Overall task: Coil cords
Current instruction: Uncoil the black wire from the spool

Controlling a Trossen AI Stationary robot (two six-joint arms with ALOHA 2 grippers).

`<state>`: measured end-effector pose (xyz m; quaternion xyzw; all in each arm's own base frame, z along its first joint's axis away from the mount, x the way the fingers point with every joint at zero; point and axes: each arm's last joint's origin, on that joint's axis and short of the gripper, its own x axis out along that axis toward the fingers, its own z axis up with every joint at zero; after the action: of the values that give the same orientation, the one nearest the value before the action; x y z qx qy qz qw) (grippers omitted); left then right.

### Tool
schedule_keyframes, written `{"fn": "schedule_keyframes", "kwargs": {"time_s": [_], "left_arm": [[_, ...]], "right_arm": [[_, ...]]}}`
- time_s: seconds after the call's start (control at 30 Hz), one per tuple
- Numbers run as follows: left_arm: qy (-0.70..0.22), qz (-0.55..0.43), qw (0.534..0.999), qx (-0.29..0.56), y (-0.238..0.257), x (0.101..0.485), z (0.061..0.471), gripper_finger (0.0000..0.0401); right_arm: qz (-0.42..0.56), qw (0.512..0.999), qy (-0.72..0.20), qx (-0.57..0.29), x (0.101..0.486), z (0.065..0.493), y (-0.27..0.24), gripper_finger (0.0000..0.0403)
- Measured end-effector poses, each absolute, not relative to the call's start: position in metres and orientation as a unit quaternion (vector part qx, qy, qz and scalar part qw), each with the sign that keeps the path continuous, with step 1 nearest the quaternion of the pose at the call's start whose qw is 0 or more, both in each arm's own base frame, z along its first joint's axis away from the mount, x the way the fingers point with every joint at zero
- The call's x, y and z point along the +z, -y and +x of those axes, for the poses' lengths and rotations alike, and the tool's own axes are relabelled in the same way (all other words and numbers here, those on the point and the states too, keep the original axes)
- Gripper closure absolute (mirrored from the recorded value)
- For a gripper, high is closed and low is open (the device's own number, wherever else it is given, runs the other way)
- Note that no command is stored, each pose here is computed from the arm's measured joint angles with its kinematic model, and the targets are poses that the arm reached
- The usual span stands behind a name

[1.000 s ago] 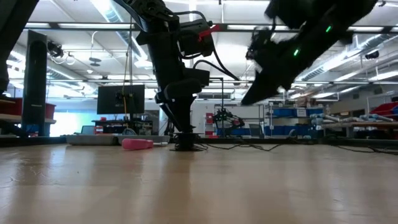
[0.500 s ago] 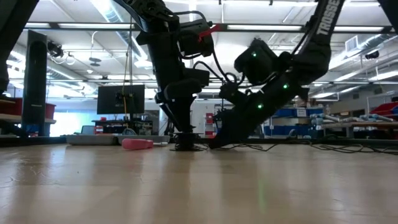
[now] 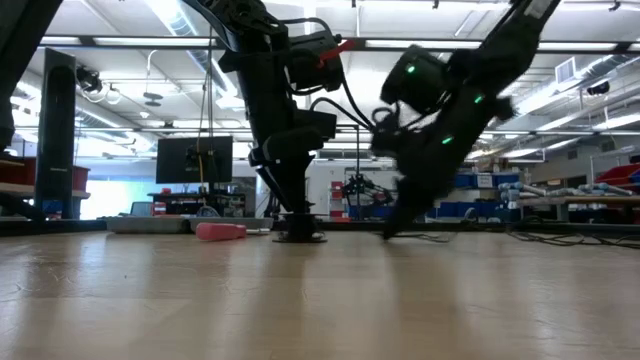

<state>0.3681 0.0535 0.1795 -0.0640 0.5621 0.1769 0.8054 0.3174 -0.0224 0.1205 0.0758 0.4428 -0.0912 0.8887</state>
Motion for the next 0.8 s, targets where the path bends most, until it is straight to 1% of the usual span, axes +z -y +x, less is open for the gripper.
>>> {"fn": "schedule_keyframes", "kwargs": {"time_s": [0.13,0.2,0.33,0.43,0.53,0.63,0.7,0.8], "left_arm": [[-0.563,-0.064,0.805,0.177,-0.054,0.179,0.368,0.0144],[-0.563,-0.064,0.805,0.177,-0.053,0.179,0.368,0.0144],[-0.562,-0.064,0.805,0.177,-0.054,0.179,0.368,0.0144],[-0.561,-0.064,0.806,0.177,-0.054,0.180,0.368,0.0144],[-0.557,-0.064,0.809,0.177,-0.054,0.180,0.369,0.0144],[-0.556,-0.064,0.810,0.177,-0.054,0.180,0.369,0.0144],[-0.555,-0.064,0.810,0.177,-0.054,0.180,0.370,0.0144],[-0.555,-0.064,0.810,0.177,-0.054,0.180,0.370,0.0144]], "right_arm": [[0.099,0.834,-0.536,-0.078,0.141,0.284,0.002,0.0400],[0.117,0.809,-0.570,-0.086,0.156,0.266,-0.008,0.0400],[0.138,0.747,-0.640,-0.119,0.181,0.224,-0.027,0.0401],[0.141,0.728,-0.649,-0.170,0.198,0.198,-0.035,0.0401],[0.138,0.752,-0.609,-0.212,0.211,0.188,-0.037,0.0398],[0.133,0.803,-0.530,-0.238,0.222,0.192,-0.035,0.0387],[0.113,0.845,-0.465,-0.239,0.229,0.203,-0.033,0.0374],[0.057,0.899,-0.379,-0.212,0.240,0.224,-0.030,0.0348]]}}
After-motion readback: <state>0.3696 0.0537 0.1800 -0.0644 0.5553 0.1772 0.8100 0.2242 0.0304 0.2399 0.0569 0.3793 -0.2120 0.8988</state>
